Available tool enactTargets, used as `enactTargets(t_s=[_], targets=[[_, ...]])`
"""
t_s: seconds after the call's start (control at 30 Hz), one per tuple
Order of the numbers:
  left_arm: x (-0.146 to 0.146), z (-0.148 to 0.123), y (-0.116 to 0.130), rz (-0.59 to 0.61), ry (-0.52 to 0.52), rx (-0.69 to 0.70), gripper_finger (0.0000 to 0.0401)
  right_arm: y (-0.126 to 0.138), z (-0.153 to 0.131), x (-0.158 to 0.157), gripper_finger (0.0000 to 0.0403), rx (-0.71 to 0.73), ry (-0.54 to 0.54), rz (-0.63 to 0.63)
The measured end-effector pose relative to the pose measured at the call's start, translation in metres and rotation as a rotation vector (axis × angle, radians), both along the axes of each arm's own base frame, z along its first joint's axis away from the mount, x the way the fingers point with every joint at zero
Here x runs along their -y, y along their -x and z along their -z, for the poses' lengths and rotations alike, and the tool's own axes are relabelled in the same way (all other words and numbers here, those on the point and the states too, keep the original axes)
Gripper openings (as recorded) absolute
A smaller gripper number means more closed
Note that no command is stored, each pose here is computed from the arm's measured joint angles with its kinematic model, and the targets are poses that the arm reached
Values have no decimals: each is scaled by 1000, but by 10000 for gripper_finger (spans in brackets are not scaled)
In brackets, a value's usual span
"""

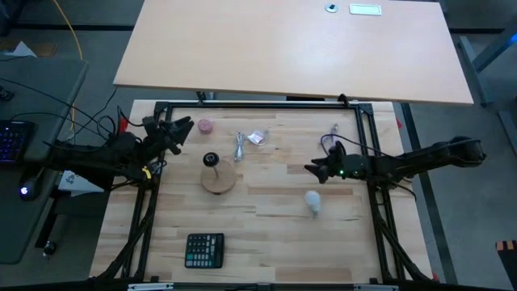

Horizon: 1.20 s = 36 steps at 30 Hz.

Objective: Screw lightbulb
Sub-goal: Return to Home Position

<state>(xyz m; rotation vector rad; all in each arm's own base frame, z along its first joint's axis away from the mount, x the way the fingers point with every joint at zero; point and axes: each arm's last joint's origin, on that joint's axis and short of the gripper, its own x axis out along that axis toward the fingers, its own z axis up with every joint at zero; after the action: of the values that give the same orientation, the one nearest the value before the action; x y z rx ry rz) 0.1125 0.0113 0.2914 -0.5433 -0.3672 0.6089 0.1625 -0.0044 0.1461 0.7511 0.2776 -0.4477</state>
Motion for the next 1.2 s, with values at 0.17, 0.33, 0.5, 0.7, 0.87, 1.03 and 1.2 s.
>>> enactTargets(t_s=[0.17,0.33,0.5,0.7,0.87,1.03,1.2], targets=[[0,0,0,-21,5,-1,227,3,0,1,293,141,-64,98],[-1,0,0,-27,5,-3,227,-6,-30,0,293,346,10,75],[-1,1,0,-40,7,-13,227,-8,-53,-11,293,483,265,-201],[-1,5,0,-59,7,-52,227,-8,-49,-22,293,441,288,-280],[-2,5,0,-63,14,-51,227,-7,-39,-26,293,332,304,-275],[-2,6,0,-63,14,-56,227,-5,-34,-27,293,306,336,-279],[-2,6,0,-68,16,-55,227,12,-6,-26,293,296,277,-281]])
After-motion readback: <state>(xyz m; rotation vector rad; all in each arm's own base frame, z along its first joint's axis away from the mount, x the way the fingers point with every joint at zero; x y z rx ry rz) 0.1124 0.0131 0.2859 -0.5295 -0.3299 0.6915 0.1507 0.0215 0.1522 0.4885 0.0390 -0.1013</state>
